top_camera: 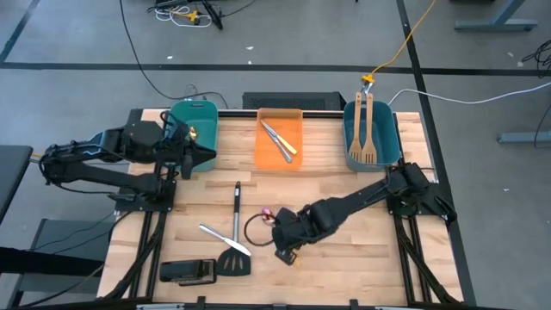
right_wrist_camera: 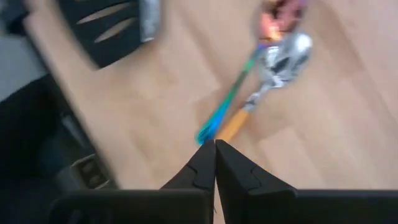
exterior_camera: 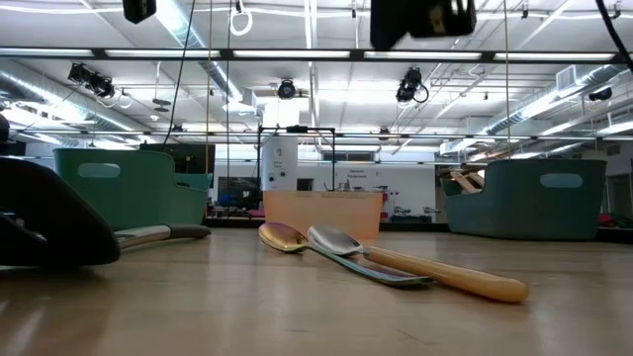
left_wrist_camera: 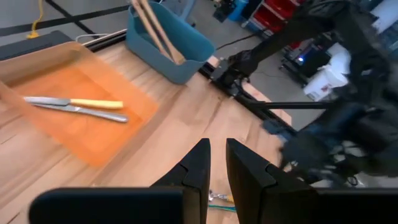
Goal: Pick & Place Kitchen Items
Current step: Put the yellow spoon into the green bin
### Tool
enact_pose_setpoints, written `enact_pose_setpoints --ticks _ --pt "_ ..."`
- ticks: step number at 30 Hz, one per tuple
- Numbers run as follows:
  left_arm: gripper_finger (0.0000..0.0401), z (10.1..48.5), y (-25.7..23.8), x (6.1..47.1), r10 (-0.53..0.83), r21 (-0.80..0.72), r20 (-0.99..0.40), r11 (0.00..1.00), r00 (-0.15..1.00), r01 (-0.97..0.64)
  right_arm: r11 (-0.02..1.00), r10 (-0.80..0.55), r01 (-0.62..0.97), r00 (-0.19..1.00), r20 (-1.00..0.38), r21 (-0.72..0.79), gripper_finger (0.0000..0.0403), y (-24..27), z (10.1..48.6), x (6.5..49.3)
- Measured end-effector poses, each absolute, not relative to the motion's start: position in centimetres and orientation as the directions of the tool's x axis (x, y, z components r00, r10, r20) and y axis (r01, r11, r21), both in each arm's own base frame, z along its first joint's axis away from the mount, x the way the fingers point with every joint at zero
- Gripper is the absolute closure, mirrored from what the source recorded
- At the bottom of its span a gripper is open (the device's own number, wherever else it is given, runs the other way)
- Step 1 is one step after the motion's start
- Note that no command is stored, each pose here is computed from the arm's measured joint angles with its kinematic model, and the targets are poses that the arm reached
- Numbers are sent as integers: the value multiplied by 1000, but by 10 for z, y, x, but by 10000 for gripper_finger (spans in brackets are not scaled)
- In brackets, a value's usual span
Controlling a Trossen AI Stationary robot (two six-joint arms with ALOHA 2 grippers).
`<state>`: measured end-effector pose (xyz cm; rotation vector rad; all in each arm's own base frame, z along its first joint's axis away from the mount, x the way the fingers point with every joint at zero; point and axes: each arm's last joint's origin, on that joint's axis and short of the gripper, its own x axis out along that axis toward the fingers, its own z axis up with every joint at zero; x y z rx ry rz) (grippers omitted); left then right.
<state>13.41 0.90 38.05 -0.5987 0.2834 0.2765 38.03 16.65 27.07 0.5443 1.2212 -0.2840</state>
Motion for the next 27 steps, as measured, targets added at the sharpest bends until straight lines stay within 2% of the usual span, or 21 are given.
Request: enact_pose_setpoints --ticks 3,9,18,23,27 --pt "344 381 8 134 165 -513 -332 795 929 -324 817 49 543 274 -961 196 382 155 257 380" --pt "344 381 9 134 193 -500 -334 793 922 -347 796 82 572 221 -972 197 382 140 233 381" --pt "344 381 9 134 209 -493 -335 792 919 -360 775 133 573 264 -955 266 381 133 201 385" --pt "344 381 9 134 209 -493 -335 792 919 -360 826 224 446 303 -926 345 382 135 189 387" --pt "344 381 9 134 209 -493 -335 792 919 -360 816 280 401 355 -892 416 382 138 191 393"
